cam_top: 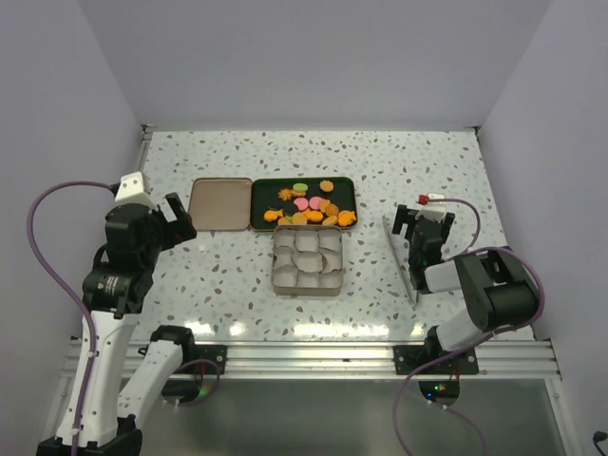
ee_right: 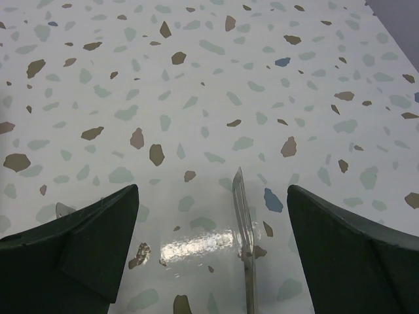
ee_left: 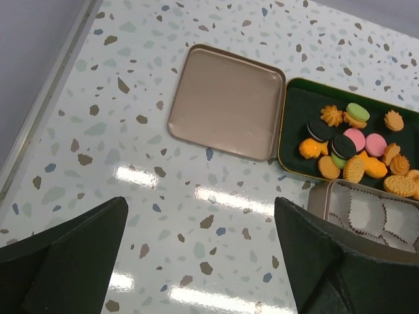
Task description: Pack the cookies
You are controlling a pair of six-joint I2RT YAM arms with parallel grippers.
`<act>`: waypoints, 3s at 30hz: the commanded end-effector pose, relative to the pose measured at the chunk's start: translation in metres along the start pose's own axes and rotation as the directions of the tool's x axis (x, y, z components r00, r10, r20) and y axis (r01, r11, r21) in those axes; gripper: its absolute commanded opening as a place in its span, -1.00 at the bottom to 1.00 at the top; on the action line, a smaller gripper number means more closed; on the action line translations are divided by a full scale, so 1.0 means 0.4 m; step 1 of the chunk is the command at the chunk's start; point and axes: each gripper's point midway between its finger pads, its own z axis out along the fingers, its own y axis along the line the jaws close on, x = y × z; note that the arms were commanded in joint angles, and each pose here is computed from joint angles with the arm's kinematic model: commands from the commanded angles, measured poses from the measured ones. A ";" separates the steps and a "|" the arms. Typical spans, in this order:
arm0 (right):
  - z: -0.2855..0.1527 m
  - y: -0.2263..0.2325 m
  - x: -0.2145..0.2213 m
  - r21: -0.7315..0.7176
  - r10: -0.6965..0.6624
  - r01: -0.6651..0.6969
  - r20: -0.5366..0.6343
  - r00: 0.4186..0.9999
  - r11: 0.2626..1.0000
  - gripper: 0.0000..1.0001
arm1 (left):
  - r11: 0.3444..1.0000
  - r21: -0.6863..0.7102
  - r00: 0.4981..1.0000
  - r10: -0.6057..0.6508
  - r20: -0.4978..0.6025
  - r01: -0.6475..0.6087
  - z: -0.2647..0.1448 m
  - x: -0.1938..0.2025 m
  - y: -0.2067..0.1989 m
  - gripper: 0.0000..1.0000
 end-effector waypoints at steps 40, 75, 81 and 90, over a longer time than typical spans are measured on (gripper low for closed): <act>-0.430 0.012 -0.011 0.069 0.139 -0.154 -0.850 0.508 0.986 0.97 | 0.998 0.056 0.989 0.001 -0.148 0.008 -0.007 0.110 -0.021 0.97; -0.260 0.033 0.237 0.079 0.090 -0.046 -0.937 0.336 0.996 0.96 | 0.993 0.030 0.965 -0.106 -0.240 0.117 0.000 0.181 -0.026 0.88; -0.251 0.029 0.236 0.081 0.092 -0.046 -0.922 0.376 0.996 0.51 | 0.991 0.038 0.963 -0.117 -0.243 0.130 0.010 0.184 -0.035 0.88; -0.289 0.028 0.087 0.026 0.056 -0.071 -0.879 0.473 0.997 0.19 | 0.987 0.060 0.958 -0.129 -0.255 0.149 0.016 0.189 -0.050 0.87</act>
